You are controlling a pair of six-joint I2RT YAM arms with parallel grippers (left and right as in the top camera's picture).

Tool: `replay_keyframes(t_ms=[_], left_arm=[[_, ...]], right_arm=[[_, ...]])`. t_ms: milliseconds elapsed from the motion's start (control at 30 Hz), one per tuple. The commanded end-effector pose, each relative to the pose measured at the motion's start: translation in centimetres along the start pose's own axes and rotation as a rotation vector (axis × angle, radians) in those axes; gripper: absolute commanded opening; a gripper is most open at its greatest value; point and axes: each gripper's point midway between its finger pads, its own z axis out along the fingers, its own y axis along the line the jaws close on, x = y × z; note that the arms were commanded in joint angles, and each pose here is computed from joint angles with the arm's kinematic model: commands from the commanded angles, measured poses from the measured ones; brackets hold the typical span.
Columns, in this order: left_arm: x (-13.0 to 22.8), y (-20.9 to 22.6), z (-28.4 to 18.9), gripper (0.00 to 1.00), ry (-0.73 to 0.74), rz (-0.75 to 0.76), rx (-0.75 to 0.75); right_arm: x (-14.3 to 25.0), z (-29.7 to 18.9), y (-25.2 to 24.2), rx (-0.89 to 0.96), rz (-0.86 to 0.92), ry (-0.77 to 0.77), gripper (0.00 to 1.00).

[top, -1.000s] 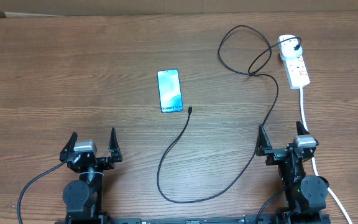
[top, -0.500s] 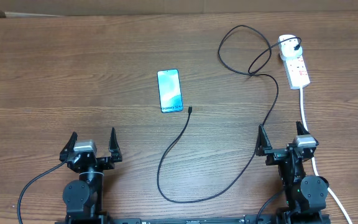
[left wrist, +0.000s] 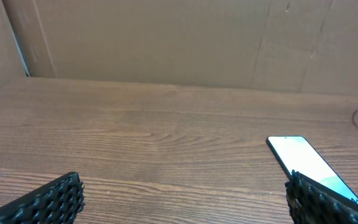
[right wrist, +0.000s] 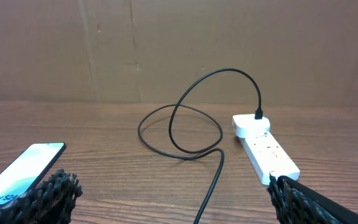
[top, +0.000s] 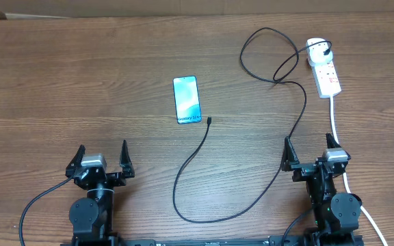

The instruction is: Plug charger to phone and switch on socket

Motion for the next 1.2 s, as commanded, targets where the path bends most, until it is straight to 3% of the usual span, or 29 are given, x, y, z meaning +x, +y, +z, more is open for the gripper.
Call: replay_keyframes(t_ms=[0, 267, 467, 667, 767, 967, 1167], left_arm=[[-0.2, 0.3, 0.0, 1.0, -0.011, 0.007, -0.016], [-0.2, -0.3, 0.0, 1.0, -0.012, -0.037, 0.017], [-0.5, -4.8, -0.7, 1.0, 0.033, -0.38, 0.285], [-1.0, -5.2, -0.9, 1.0, 0.087, -0.803, 0.304], [-2.5, -5.6, -1.1, 1.0, 0.063, -0.934, 0.352], [-7.8, -7.1, -2.9, 1.0, -0.108, -0.876, 0.541], [-11.4, -7.2, -4.5, 1.0, -0.243, -0.827, 0.608]], right_arm=[[0.1, 0.0, 0.0, 0.0, -0.002, -0.005, 1.0], [0.1, 0.0, 0.0, 0.0, -0.002, -0.005, 1.0], [0.1, 0.0, 0.0, 0.0, -0.002, -0.005, 1.0], [0.1, 0.0, 0.0, 0.0, -0.002, -0.005, 1.0], [0.1, 0.0, 0.0, 0.0, -0.002, -0.005, 1.0], [0.1, 0.0, 0.0, 0.0, -0.002, -0.005, 1.0], [0.1, 0.0, 0.0, 0.0, -0.002, -0.005, 1.0]])
